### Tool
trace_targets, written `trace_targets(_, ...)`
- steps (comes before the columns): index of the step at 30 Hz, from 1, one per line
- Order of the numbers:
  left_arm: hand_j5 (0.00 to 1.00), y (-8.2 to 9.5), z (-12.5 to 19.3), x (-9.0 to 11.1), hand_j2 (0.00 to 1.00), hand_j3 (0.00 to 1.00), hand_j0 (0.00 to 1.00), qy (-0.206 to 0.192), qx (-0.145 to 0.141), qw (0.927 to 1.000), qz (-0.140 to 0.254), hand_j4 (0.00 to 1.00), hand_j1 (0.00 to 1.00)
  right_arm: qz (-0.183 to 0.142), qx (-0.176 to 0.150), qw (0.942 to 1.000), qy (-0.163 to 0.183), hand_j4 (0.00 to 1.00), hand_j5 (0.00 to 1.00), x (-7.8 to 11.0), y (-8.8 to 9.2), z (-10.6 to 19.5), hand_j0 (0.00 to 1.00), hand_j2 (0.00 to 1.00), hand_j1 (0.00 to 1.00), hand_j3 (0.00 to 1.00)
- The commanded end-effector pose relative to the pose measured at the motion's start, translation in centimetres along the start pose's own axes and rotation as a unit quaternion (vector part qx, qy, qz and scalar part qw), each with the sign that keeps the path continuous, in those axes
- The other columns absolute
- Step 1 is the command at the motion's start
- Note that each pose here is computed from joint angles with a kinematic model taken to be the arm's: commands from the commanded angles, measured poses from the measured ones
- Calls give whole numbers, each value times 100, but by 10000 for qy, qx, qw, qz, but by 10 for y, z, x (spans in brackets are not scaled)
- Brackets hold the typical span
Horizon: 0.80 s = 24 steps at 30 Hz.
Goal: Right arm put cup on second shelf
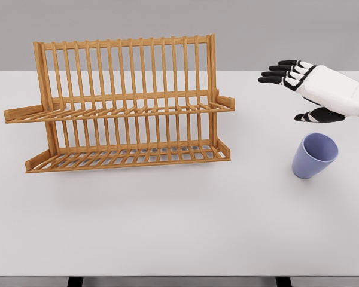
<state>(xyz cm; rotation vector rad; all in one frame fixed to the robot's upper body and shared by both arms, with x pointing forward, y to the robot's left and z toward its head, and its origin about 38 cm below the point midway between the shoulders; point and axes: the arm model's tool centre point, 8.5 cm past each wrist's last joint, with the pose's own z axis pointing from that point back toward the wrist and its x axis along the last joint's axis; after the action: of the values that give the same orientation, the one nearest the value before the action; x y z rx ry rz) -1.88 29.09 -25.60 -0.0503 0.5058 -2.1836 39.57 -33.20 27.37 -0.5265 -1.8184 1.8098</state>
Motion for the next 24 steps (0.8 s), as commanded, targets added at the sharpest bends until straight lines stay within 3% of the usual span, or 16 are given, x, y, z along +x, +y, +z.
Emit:
trace_targets(1, 100, 0, 0, 0, 100, 100, 100, 2, -4, 10000, -2, 100, 100, -33, -25, 10000, 9, 100, 100, -1, -1, 1, 100, 100, 100, 100)
trace_targets(6, 100, 0, 0, 0, 100, 100, 100, 2, -4, 10000, -2, 100, 100, -9, -207, 9998, -12, 100, 100, 1, -8, -2, 100, 100, 100, 100)
trace_targets(7, 100, 0, 0, 0, 100, 100, 100, 2, -4, 10000, -2, 100, 100, -372, -264, 9989, -92, 100, 100, 1, -10, 0, 100, 100, 100, 100)
trace_targets(8, 100, 0, 0, 0, 100, 100, 100, 2, -4, 10000, -2, 100, 100, -939, -216, 9951, -224, 100, 100, 3, -5, 4, 100, 100, 100, 100)
trace_targets(10, 100, 0, 0, 0, 100, 100, 100, 2, -4, 10000, -2, 100, 100, -1752, -61, 9833, -485, 100, 100, 4, -10, 17, 100, 100, 100, 100)
trace_targets(12, 100, 0, 0, 0, 100, 100, 100, 2, -4, 10000, -2, 100, 100, -2119, -112, 9761, -475, 100, 100, 2, -9, 29, 100, 100, 100, 100)
trace_targets(14, 100, 0, 0, 0, 100, 100, 100, 2, -4, 10000, -2, 100, 100, -2569, -152, 9650, -497, 100, 100, -2, -6, 38, 100, 100, 100, 100)
trace_targets(15, 100, 0, 0, 0, 100, 100, 100, 2, -4, 10000, -2, 100, 100, -2878, -145, 9564, -472, 100, 100, -7, -2, 47, 100, 100, 100, 100)
trace_targets(18, 100, 0, 0, 0, 100, 100, 100, 2, -4, 10000, -2, 100, 100, -3346, -203, 9414, -368, 100, 100, -12, 6, 63, 100, 100, 100, 100)
trace_targets(20, 100, 0, 0, 0, 100, 100, 100, 2, -4, 10000, -2, 100, 100, -3729, -196, 9272, -303, 100, 100, -16, 17, 74, 100, 100, 100, 100)
trace_targets(24, 100, 0, 0, 0, 100, 100, 100, 4, -3, 10000, -10, 100, 100, -4034, -384, 9140, -193, 100, 100, -22, 25, 83, 100, 100, 100, 100)
